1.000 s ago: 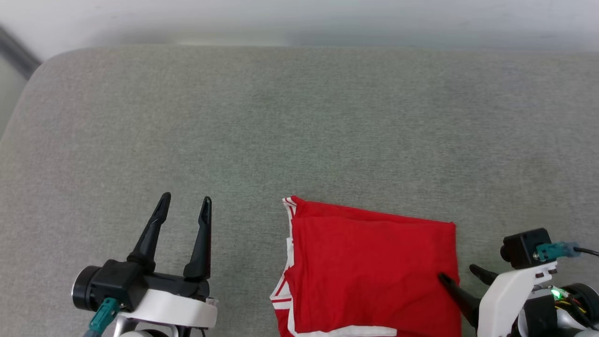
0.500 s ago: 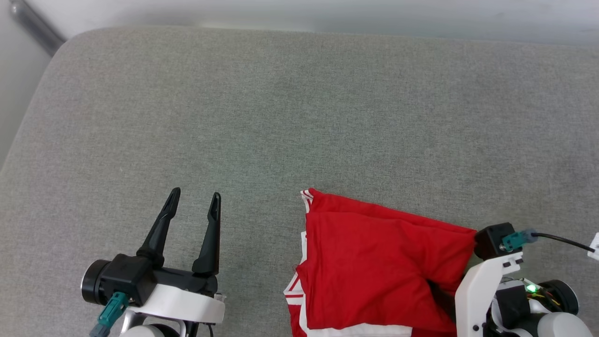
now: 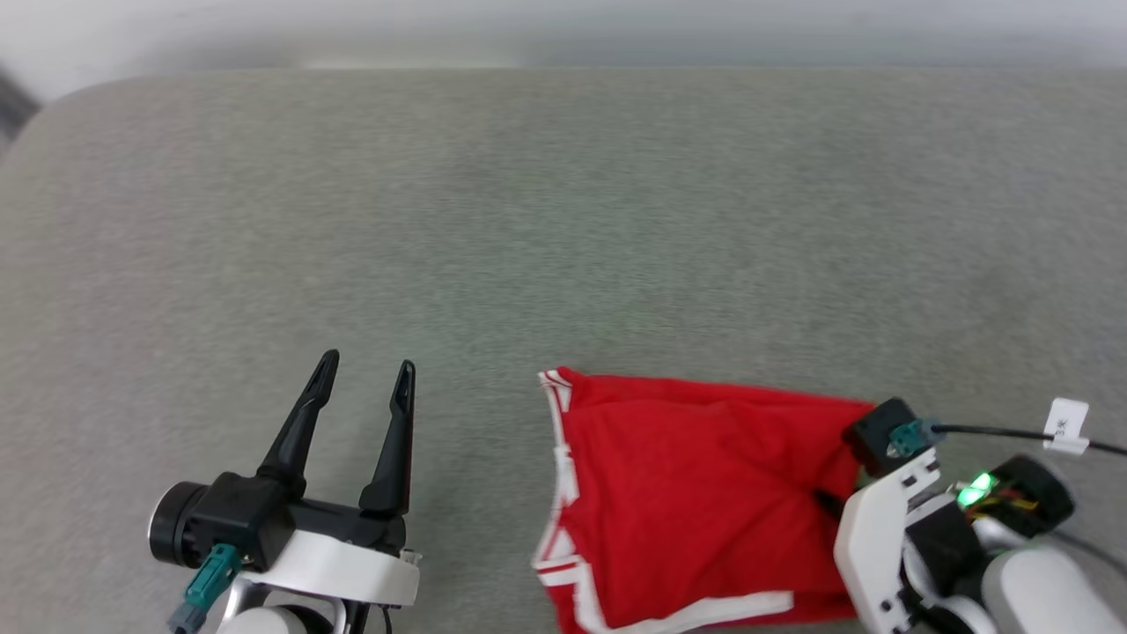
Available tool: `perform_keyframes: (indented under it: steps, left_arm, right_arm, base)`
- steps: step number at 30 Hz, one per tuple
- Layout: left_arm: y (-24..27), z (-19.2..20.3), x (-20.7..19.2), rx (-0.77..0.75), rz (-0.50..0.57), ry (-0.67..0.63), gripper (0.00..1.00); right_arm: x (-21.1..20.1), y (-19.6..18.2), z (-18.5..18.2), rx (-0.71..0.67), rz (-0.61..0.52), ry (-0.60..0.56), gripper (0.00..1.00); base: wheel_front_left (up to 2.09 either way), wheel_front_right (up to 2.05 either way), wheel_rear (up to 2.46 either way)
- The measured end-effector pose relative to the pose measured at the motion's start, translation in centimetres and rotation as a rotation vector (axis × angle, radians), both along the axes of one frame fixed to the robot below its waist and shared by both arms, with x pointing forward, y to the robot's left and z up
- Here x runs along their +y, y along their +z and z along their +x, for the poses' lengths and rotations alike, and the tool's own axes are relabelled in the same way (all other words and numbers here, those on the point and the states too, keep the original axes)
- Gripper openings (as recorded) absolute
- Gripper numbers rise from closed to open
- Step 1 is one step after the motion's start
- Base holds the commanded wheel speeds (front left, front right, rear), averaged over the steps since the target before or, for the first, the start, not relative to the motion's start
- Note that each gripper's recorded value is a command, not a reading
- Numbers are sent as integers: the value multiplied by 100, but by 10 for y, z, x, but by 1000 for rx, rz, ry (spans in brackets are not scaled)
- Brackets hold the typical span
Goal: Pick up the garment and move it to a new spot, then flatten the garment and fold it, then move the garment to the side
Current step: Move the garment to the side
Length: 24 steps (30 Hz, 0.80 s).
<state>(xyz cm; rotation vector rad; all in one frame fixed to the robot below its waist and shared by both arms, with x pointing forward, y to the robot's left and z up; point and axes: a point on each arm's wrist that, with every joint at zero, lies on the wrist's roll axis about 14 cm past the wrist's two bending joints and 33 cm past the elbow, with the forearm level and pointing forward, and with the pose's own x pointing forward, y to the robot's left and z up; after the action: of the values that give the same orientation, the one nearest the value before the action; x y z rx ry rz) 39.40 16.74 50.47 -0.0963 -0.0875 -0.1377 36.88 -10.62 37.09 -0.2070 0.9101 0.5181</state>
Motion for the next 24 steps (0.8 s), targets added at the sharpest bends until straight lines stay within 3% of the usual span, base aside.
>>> perform_keyframes:
  steps: [7,13,24]
  left_arm:
    - [2,32,-64,-33,-30,-195,100]
    - [-3,69,-137,-67,-88,-392,100]
    - [-56,99,-190,-29,-98,-570,100]
  right_arm:
    - [-100,32,21,-143,-303,-5,0]
    - [-226,72,29,-227,-643,-57,0]
    - [-361,63,19,-132,-819,-307,0]
  base:
    - [0,0,0]
    - [0,0,0]
    - [0,0,0]
